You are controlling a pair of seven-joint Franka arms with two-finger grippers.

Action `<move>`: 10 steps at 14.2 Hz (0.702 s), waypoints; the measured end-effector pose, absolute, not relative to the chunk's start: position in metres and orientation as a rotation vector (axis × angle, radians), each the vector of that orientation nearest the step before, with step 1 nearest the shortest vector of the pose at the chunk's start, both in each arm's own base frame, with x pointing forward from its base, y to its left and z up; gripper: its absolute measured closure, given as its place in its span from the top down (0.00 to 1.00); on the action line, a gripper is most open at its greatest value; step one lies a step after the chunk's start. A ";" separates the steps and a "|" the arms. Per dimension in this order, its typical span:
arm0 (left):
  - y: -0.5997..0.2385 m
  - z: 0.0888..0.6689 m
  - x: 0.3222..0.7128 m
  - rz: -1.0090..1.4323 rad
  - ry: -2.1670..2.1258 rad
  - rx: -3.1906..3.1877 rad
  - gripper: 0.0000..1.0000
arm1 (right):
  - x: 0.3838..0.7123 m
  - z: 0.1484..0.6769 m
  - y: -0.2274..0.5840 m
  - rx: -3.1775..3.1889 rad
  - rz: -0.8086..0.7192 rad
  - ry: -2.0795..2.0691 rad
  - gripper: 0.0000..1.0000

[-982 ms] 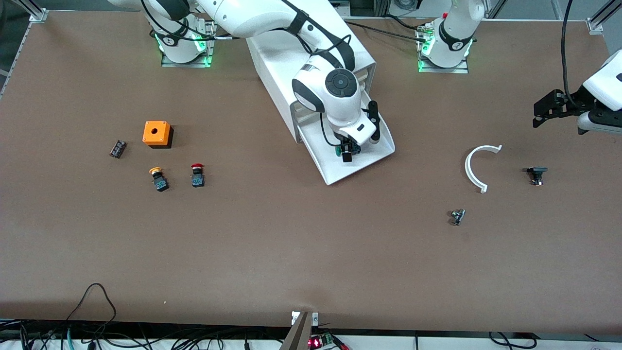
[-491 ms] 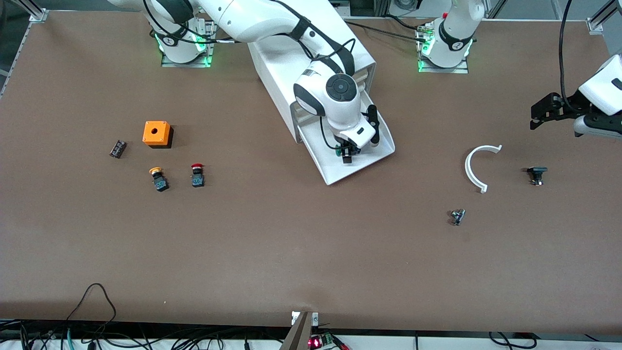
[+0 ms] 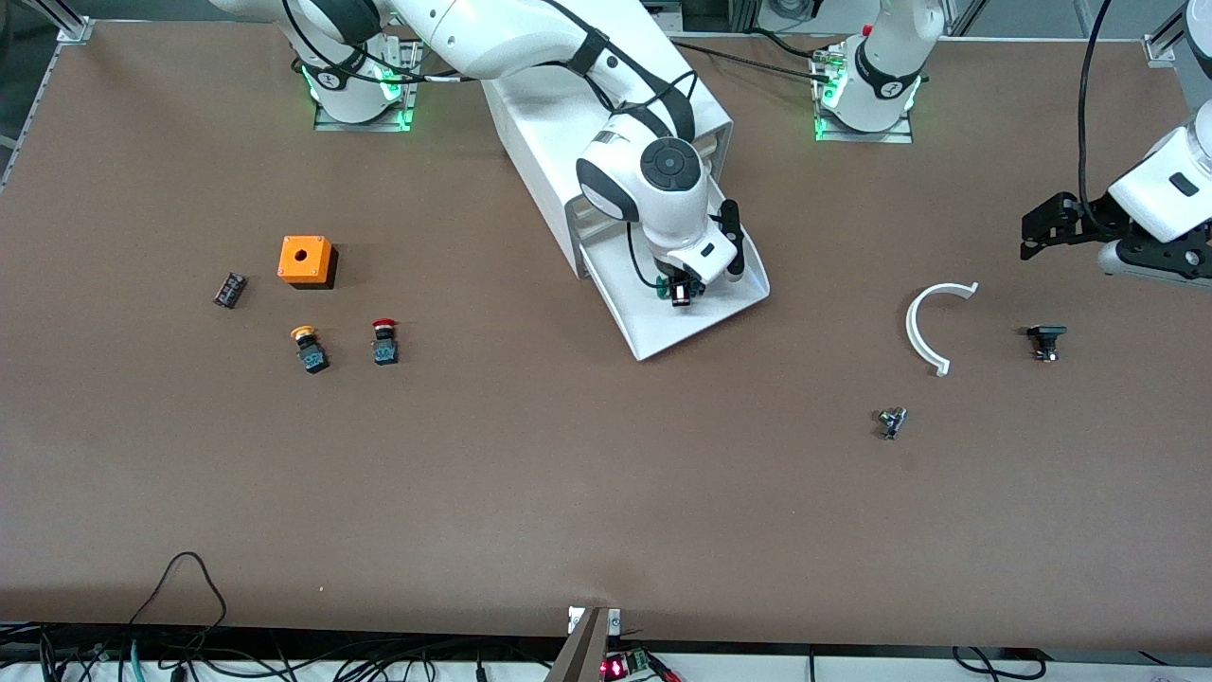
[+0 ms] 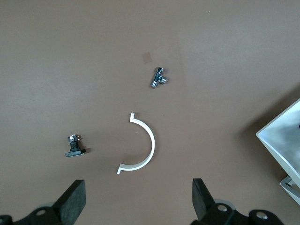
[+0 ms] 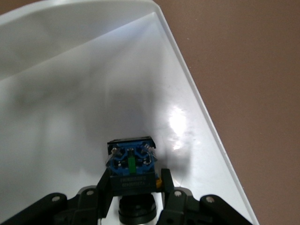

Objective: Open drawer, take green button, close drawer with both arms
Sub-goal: 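Grasp the green-capped button with the right gripper and lift it, then carry the button out with the right gripper while the left gripper pushes the drawer shut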

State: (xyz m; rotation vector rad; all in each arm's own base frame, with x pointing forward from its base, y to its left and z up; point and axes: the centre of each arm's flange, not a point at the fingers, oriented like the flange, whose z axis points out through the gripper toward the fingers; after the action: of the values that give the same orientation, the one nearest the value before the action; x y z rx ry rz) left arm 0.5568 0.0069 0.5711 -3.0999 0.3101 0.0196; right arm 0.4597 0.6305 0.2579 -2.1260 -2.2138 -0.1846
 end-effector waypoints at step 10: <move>-0.052 0.532 0.571 0.063 0.038 -3.146 1.00 | 0.562 0.439 0.522 -2.561 -0.421 -1.638 0.44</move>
State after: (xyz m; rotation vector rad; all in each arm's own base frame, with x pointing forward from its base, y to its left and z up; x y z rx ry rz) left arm 0.5709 -0.0521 0.5324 -3.1459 0.0384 0.0635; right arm 0.5619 0.5220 0.4388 -2.5614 -1.6379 -0.4208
